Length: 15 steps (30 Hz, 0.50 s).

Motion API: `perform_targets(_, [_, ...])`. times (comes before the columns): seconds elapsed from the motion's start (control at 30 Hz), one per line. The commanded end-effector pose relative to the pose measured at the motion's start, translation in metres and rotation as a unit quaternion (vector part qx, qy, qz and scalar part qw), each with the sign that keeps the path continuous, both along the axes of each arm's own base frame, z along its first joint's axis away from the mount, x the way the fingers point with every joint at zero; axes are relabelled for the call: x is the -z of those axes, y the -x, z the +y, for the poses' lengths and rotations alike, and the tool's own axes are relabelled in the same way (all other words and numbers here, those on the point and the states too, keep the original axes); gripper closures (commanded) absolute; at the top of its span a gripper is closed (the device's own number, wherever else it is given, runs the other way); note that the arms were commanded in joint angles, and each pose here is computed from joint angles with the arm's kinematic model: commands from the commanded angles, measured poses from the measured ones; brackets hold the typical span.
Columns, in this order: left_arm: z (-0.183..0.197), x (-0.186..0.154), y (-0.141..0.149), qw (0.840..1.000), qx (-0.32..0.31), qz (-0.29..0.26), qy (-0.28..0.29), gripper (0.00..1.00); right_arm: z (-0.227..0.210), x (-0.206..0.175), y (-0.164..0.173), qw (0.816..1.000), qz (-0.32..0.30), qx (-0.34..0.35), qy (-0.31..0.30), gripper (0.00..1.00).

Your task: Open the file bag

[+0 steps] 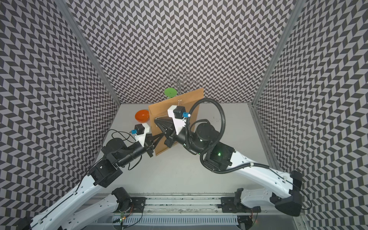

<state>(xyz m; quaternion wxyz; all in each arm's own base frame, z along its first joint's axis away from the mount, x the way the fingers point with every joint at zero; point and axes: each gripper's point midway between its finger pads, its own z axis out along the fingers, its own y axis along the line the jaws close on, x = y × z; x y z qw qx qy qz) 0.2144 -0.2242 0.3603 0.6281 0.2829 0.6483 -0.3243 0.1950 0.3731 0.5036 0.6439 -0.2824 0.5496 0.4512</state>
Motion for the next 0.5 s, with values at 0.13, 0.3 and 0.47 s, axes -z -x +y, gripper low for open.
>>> perform_targets(0.13, [0.002, -0.008, 0.012, 1.0, 0.018, -0.016, 0.011, 1.0, -0.027, -0.053, -0.022, 0.997, -0.05, 0.027, -0.044, 1.0])
perform_targets(0.3, [-0.004, -0.005, 0.021, 0.999, 0.05, -0.006, 0.017, 1.0, -0.041, -0.056, -0.038, 0.997, -0.046, 0.035, -0.048, 1.0])
perform_targets(0.47, [-0.01, -0.012, 0.031, 0.996, 0.085, 0.006, 0.041, 1.0, -0.038, -0.043, -0.04, 0.998, -0.034, 0.03, -0.035, 1.0])
